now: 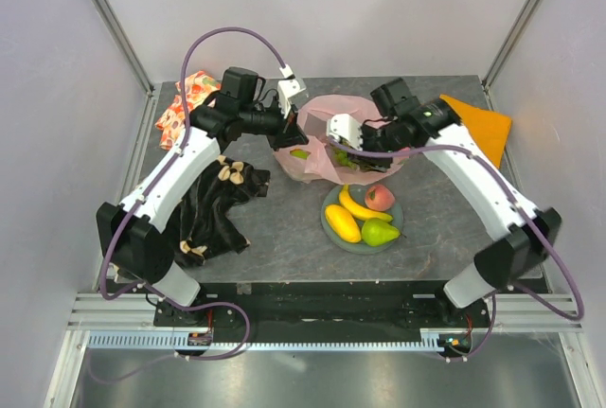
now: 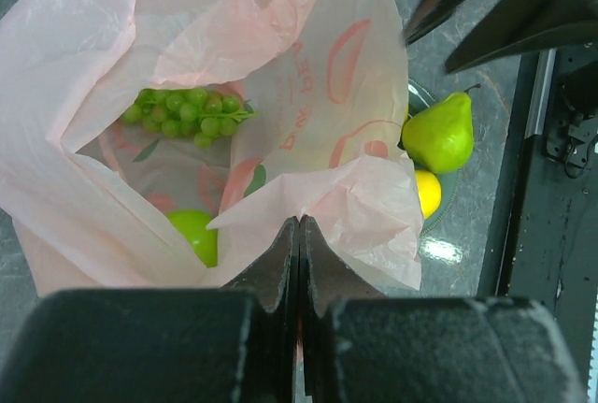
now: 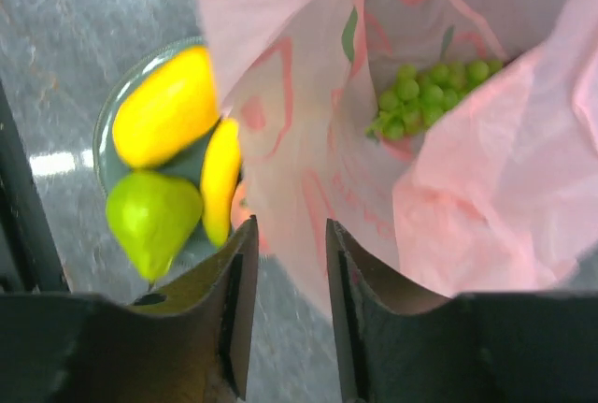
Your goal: Take the fake fruits out of the plastic bag
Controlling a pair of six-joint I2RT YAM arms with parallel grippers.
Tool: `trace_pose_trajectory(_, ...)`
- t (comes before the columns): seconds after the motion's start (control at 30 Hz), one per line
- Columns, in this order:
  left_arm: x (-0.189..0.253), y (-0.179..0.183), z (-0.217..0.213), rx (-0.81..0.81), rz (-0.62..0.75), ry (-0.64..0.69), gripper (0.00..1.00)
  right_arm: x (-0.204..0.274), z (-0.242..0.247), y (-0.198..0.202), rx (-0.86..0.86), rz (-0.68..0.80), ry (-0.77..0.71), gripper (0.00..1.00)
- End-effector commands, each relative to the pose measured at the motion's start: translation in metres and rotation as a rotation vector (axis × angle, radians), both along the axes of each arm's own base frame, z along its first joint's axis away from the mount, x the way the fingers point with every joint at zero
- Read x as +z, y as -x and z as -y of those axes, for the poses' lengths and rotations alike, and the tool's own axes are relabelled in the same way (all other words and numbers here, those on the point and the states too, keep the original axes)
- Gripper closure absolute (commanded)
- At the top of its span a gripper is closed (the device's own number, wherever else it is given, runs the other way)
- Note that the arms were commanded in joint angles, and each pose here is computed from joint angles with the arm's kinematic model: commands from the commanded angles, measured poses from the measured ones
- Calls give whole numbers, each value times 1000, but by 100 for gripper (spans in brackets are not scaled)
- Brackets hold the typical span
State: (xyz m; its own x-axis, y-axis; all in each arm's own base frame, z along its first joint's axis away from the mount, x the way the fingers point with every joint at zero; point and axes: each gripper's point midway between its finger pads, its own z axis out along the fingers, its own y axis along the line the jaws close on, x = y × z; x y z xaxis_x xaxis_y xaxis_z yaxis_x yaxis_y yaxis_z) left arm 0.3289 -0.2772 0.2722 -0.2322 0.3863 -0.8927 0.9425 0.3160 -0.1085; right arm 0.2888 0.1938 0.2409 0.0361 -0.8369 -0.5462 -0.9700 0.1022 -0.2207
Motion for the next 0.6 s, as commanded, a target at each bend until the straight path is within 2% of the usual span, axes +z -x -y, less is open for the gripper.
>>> trace_pose_trajectory(0.0,9,7,2,-15,-4,39,98,-34,-38,-35,-63,-91,-98,63)
trace_pose_trajectory(0.13,9,11,1,-14,-13,41,98,-74,-51,-69,-90,-131,-57,67)
trace_pose_trajectory(0.27,4,17,-2,-12,-25,37,98,-94,-47,-116,-265,-114,-31,70)
trace_pose_trajectory(0.3,1,20,-4,-13,-32,31,98,-88,-44,-133,-316,-88,-47,70)
trace_pose_trajectory(0.4,-8,24,-8,-11,-42,8,98,-113,-29,-165,-479,-121,-33,69)
trace_pose_trajectory(0.57,-21,29,-17,-31,-22,-61,98,-122,-2,-189,-635,-86,-5,64)
